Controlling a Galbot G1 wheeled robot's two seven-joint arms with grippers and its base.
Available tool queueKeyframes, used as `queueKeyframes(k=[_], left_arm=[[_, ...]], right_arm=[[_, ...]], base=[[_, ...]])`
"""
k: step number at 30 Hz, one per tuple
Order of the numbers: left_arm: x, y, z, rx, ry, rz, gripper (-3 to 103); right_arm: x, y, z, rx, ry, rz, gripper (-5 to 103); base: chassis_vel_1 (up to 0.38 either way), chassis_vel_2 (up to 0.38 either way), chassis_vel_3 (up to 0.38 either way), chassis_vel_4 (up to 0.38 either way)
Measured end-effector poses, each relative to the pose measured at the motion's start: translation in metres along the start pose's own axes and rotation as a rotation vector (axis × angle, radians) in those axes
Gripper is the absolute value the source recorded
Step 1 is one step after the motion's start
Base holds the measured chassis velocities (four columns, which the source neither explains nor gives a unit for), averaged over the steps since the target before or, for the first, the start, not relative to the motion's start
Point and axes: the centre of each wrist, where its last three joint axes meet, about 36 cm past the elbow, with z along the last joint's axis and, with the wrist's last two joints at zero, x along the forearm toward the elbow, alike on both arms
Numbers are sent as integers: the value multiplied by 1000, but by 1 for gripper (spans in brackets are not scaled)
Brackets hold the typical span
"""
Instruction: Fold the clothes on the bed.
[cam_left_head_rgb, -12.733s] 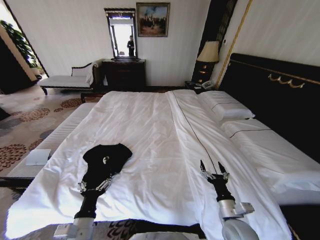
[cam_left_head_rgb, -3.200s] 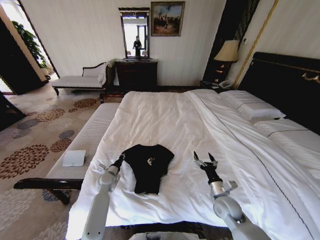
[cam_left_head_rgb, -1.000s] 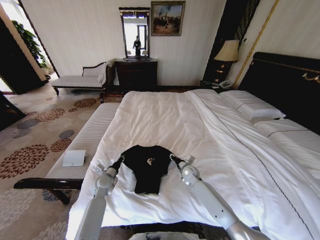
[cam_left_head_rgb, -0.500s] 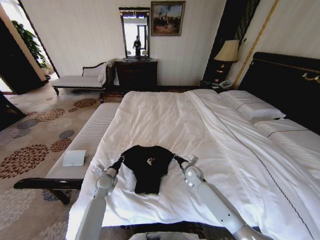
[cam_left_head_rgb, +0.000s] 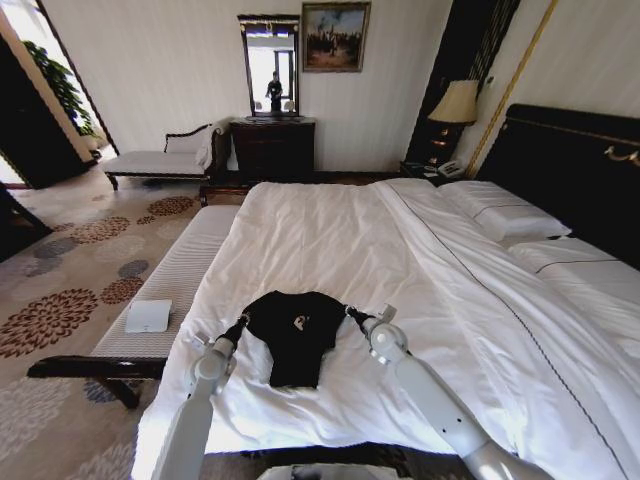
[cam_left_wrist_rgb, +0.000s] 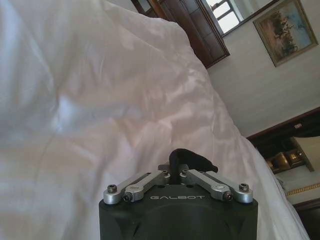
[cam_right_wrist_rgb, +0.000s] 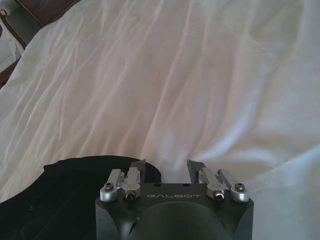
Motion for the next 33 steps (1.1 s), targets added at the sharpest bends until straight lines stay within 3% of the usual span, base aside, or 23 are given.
queueKeyframes(k=[2, 5, 8, 9, 11, 14, 17, 19, 22, 25, 26, 29, 30, 32, 33], left_arm=[[1, 1, 0, 0, -1, -1, 2], [2, 2, 0, -1, -2, -3, 2], [4, 4, -1, -3, -4, -6, 2], [4, 4, -1, -3, -4, -6, 2], [5, 6, -1, -4, -5, -8, 2], [6, 6, -1, -4, -6, -8, 2], [6, 7, 0, -4, -5, -8, 2], [5, 7, 1, -4, -5, -8, 2], [5, 8, 2, -3, -4, -9, 2], [5, 8, 2, -3, -4, -9, 2], [5, 8, 1, -3, -5, -9, 2], [4, 8, 1, -3, -6, -9, 2], [3, 8, 1, -2, -6, -8, 2], [3, 8, 1, -2, -6, -7, 2], [2, 7, 1, -1, -6, -5, 2]], right_arm=[[3, 3, -5, 5, 28, 7, 57], [4, 6, -7, 7, 51, 10, 62], [5, 10, -7, 8, 70, -1, 79], [5, 10, -7, 8, 70, -1, 79], [5, 13, -8, 11, 75, -9, 92], [5, 14, -9, 13, 75, -12, 91], [3, 15, -10, 15, 75, -10, 76], [2, 15, -10, 16, 75, -10, 76], [2, 14, -6, 19, 80, -7, 60], [1, 14, -3, 20, 84, -8, 54], [1, 15, -1, 22, 87, -9, 43], [0, 15, 1, 26, 90, -9, 37], [-1, 16, 1, 29, 90, -10, 27], [-2, 17, 1, 30, 90, -10, 27], [-3, 17, 1, 30, 87, -11, 21]], base=[[0, 0, 0, 0], [0, 0, 0, 0], [0, 0, 0, 0], [0, 0, 0, 0], [0, 0, 0, 0], [0, 0, 0, 0], [0, 0, 0, 0], [0, 0, 0, 0], [0, 0, 0, 0], [0, 0, 0, 0], [0, 0, 0, 0], [0, 0, 0, 0], [0, 0, 0, 0], [0, 0, 0, 0], [0, 0, 0, 0]])
